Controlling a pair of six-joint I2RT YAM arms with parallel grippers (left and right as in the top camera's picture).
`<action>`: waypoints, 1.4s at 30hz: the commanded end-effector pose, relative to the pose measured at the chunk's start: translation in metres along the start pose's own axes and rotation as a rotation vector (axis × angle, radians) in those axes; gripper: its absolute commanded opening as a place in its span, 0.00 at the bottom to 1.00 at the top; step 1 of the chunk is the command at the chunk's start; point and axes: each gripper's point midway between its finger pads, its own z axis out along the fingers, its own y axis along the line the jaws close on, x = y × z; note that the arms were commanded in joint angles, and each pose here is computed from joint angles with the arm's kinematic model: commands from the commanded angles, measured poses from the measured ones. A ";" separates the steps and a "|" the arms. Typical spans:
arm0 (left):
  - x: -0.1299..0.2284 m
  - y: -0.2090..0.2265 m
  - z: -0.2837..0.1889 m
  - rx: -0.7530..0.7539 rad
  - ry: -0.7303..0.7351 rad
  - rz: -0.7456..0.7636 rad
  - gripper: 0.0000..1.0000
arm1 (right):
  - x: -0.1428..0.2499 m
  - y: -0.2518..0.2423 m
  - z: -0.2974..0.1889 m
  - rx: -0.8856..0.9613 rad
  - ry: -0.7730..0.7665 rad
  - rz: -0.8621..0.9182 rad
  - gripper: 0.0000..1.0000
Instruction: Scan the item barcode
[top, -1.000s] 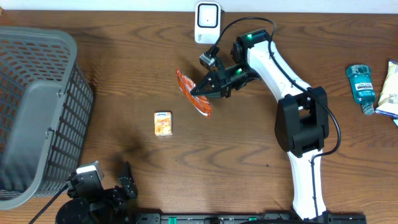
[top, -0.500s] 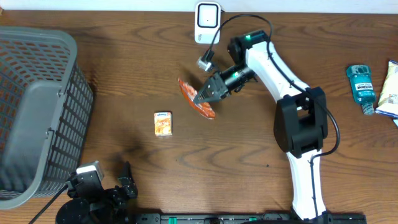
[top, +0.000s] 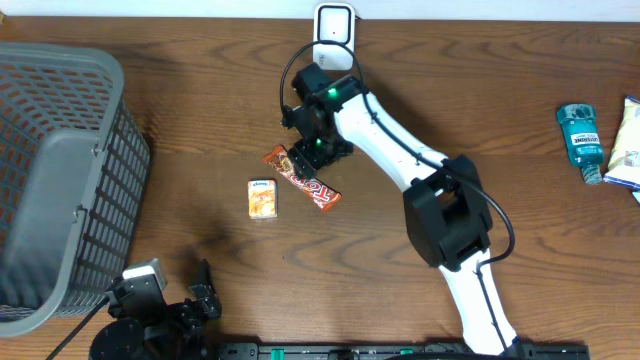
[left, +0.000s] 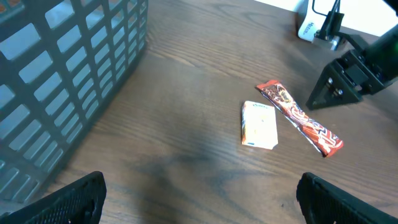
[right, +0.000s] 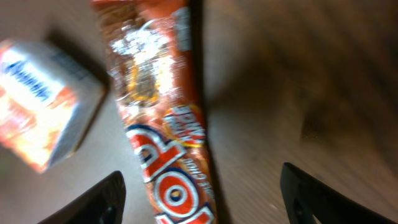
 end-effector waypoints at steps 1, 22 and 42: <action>0.000 -0.001 0.000 0.005 0.000 -0.009 0.98 | -0.033 -0.010 -0.054 0.163 -0.157 0.162 0.27; 0.000 -0.001 0.000 0.005 0.000 -0.009 0.98 | 0.028 0.036 0.006 0.012 0.077 0.299 0.01; 0.000 -0.001 0.000 0.005 0.000 -0.009 0.98 | 0.018 0.016 0.009 0.148 0.018 0.162 0.15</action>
